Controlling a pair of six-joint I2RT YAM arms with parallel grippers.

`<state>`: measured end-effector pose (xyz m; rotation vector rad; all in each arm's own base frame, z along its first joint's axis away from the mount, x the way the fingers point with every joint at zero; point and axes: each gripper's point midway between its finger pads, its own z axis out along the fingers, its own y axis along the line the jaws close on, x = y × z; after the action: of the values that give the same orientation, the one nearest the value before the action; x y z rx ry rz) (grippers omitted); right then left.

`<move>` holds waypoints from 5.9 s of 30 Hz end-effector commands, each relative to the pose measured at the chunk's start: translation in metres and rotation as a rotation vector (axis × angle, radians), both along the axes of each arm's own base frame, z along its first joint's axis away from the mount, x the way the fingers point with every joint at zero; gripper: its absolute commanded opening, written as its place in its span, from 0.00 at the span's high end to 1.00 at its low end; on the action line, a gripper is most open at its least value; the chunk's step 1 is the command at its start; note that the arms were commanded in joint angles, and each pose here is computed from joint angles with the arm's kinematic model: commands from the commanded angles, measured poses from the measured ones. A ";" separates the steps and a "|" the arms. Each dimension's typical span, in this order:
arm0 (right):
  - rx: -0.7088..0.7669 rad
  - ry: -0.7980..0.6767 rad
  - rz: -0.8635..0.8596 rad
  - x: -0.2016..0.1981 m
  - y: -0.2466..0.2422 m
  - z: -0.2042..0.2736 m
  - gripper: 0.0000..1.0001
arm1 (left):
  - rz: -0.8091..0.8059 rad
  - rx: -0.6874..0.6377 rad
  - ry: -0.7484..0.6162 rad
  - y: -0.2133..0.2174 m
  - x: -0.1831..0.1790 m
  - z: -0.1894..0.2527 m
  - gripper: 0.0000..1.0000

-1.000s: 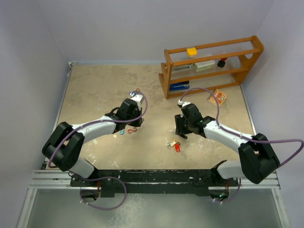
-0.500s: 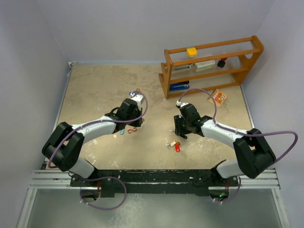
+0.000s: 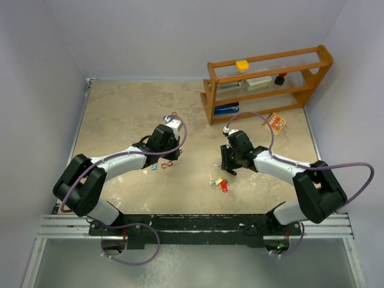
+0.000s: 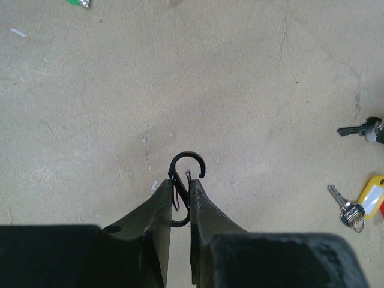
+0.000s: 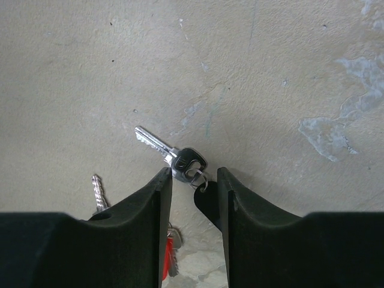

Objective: Put the keys on the keyring

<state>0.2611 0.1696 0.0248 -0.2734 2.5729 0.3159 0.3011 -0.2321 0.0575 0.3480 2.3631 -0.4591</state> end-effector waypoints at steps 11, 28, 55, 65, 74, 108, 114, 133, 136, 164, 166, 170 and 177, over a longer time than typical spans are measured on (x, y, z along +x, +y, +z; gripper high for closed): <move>-0.010 -0.023 0.007 -0.013 -0.013 0.007 0.45 | -0.011 -0.038 -0.060 -0.007 0.008 0.017 1.00; -0.185 0.056 -0.011 -0.020 -0.039 -0.008 0.44 | -0.014 -0.037 -0.055 -0.009 0.009 0.013 1.00; -0.019 0.026 0.049 0.002 0.010 0.003 0.72 | -0.014 -0.018 -0.057 -0.006 0.009 0.008 1.00; 0.061 0.020 0.058 0.028 0.040 0.001 0.76 | -0.006 0.000 -0.070 -0.001 0.010 0.013 1.00; 0.123 -0.078 0.055 0.040 0.047 0.031 0.79 | -0.004 -0.016 -0.077 -0.004 0.012 0.018 1.00; 0.025 -0.087 0.094 0.047 0.038 0.017 0.67 | -0.013 -0.073 -0.067 -0.015 0.013 0.016 1.00; 0.021 -0.083 0.094 0.048 0.038 0.014 0.69 | -0.015 -0.068 -0.066 -0.016 0.013 0.014 1.00; 0.006 -0.104 0.080 0.054 0.037 0.012 0.90 | -0.014 -0.058 -0.059 -0.014 0.012 0.011 1.00; 0.004 -0.133 0.083 0.057 0.035 0.020 0.97 | -0.017 -0.063 -0.060 -0.016 0.013 0.012 1.00; 0.189 -0.429 0.553 0.032 0.075 0.086 0.99 | -0.114 -0.151 -0.099 -0.056 0.013 0.041 1.00; 0.206 -0.426 0.569 0.029 0.078 0.086 0.98 | -0.115 -0.158 -0.101 -0.057 0.013 0.042 1.00; 0.227 -0.418 0.602 0.026 0.083 0.084 0.93 | -0.121 -0.176 -0.108 -0.060 0.013 0.047 1.00; 0.212 -0.359 0.571 0.031 0.084 0.071 0.88 | -0.113 -0.170 -0.108 -0.057 0.012 0.046 1.00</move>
<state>0.2838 0.2449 0.0869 -0.8948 2.0789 0.6559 0.3046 -0.2766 0.0689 0.4289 2.2972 -0.6086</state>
